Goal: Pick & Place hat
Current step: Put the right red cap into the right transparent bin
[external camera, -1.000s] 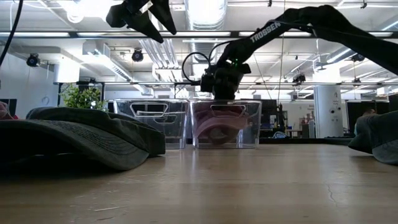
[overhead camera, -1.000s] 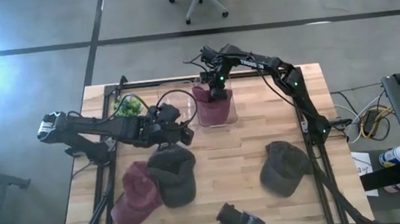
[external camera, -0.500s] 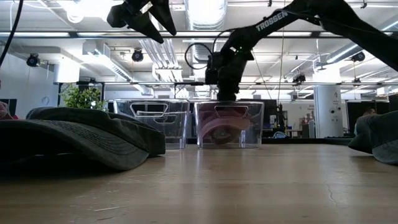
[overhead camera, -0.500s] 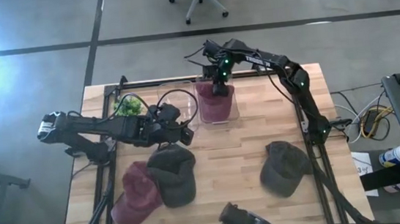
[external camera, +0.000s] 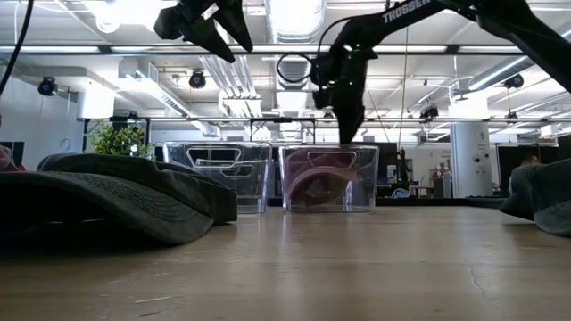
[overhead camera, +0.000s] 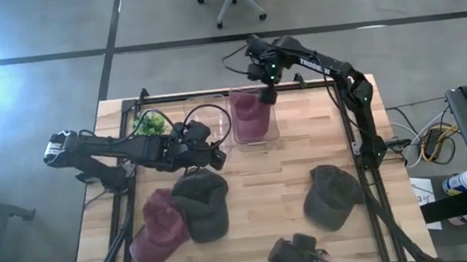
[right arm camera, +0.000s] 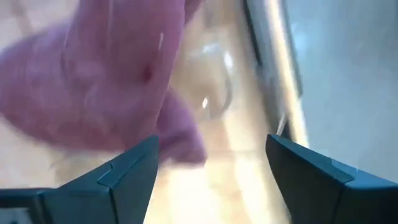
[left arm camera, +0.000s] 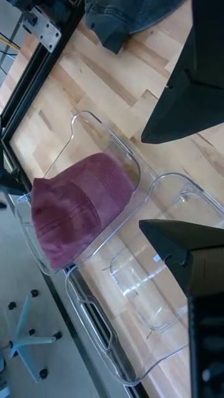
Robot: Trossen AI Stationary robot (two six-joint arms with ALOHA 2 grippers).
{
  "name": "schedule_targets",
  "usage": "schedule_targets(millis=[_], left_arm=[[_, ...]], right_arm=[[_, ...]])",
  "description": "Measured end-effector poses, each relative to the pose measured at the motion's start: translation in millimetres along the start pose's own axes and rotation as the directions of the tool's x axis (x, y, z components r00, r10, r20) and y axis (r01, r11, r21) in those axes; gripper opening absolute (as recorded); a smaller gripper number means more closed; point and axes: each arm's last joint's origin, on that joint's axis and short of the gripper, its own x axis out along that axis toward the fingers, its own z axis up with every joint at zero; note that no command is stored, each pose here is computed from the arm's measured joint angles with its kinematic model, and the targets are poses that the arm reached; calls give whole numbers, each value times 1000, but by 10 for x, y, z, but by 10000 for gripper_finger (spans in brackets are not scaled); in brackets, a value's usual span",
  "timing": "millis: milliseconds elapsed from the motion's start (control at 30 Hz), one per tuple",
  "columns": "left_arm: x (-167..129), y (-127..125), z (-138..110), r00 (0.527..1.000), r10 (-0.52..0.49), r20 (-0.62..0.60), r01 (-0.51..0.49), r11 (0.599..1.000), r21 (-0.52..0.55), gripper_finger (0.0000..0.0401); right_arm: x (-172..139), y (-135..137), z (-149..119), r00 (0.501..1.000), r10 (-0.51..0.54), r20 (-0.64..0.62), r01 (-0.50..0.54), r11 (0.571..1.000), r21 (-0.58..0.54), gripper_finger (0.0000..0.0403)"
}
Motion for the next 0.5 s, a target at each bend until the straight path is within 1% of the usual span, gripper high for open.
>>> schedule_targets(millis=[67, 233, 367, 500], left_arm=[[0, 0, 0, 1000, 0, 0, 0, 1000, 0, 206], [6, 2, -9, 1000, 2, -2, -2, 1000, 5, 206], [34, 13, -55, 1000, 11, -12, -11, 1000, 21, 206], [73, 22, -112, 1000, 17, -18, -16, 1000, 15, 206]], right_arm=[[7, 18, -42, 999, 18, -31, -18, 1000, 12, 279], [26, 27, -114, 998, 18, -56, -17, 999, 27, 257], [285, -1, -141, 997, 25, -73, -25, 1000, 1, 240], [474, -9, -109, 1000, 1, -5, -1, 1000, -31, 227]])
